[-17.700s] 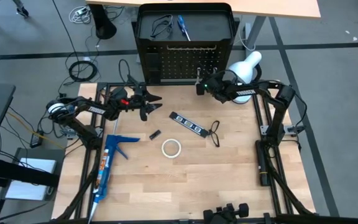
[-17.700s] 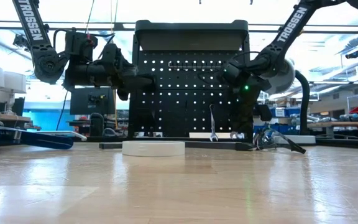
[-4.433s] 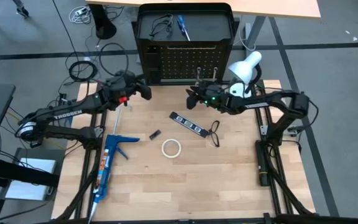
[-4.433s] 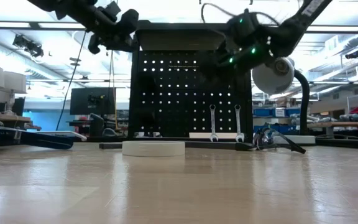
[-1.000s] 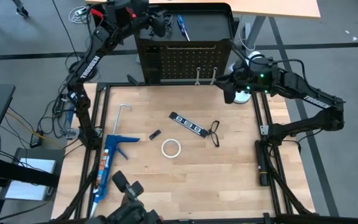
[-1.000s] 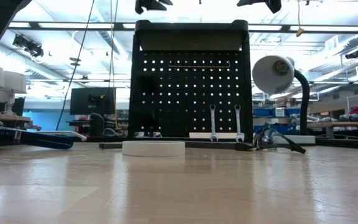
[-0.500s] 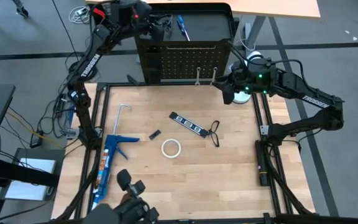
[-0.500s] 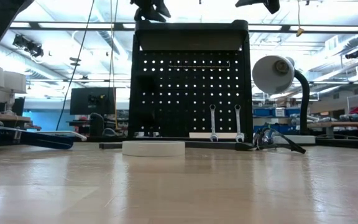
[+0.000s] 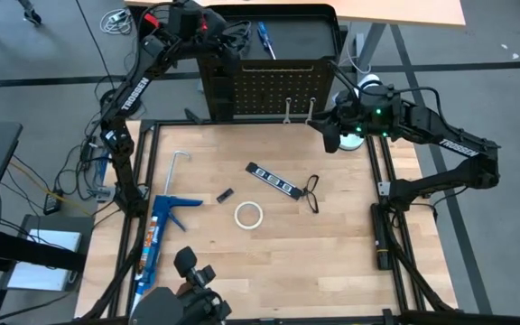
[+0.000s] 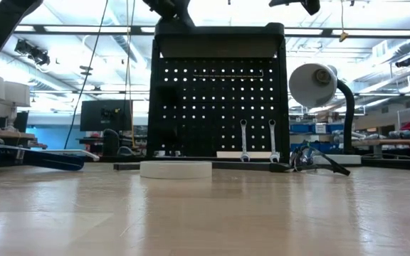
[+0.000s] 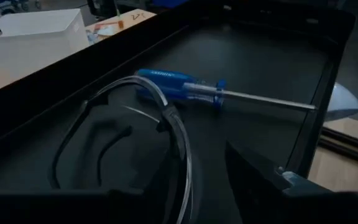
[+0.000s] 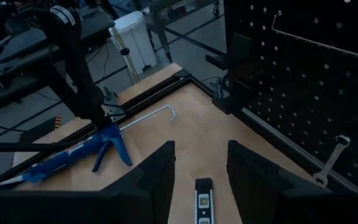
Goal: Hang tools onto peg board
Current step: Remove the safety glasses from the top of the peg board
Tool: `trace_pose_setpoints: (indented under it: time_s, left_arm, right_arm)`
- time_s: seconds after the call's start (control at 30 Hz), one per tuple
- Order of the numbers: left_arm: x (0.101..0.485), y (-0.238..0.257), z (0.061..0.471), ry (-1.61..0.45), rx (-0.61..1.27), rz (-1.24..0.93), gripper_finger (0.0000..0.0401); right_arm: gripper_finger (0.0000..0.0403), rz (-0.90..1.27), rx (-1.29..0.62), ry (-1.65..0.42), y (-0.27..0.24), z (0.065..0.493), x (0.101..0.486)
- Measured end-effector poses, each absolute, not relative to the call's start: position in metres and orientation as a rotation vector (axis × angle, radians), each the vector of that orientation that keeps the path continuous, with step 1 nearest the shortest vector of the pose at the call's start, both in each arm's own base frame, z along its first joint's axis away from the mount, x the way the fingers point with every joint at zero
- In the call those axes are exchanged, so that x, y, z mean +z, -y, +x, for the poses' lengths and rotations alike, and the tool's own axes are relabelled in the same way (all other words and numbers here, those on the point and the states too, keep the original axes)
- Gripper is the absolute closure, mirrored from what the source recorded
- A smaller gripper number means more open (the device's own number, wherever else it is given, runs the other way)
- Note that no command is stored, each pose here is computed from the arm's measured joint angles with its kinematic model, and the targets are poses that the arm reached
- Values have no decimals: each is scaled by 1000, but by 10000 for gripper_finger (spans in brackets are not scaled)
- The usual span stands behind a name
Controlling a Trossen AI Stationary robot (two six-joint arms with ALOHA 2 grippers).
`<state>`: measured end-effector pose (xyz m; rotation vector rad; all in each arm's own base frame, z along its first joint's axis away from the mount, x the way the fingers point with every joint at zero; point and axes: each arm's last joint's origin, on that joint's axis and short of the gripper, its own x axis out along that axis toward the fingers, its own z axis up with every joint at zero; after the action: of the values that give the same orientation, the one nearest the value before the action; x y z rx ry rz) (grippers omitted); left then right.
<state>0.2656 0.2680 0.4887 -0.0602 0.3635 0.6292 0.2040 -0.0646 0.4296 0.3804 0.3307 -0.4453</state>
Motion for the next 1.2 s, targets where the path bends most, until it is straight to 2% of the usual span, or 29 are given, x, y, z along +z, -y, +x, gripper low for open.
trace_pose_setpoints:
  time_s: [0.23, 0.57, 0.8, 0.9, 1.0, 1.1, 1.2]
  left_arm:
    - [488, -267, 263, -395, 652, -53, 284]
    - [487, -267, 263, -404, 653, -57, 386]
    - [489, -269, 265, -366, 672, -49, 390]
    - [498, -271, 266, -278, 711, -23, 391]
    - [523, -263, 262, -102, 737, 72, 391]
    - [555, -244, 254, 98, 728, 190, 391]
    - [580, -216, 245, 216, 694, 266, 391]
  right_arm:
    - [253, 380, -444, -323, 65, 204, 430]
    - [253, 392, -450, -320, 65, 204, 430]
    - [253, 394, -451, -320, 65, 204, 430]
    - [253, 397, -452, -319, 65, 204, 430]
    - [253, 404, -467, -316, 65, 204, 430]
    - [253, 427, -572, -297, 68, 202, 430]
    - [253, 420, -681, -268, 71, 201, 430]
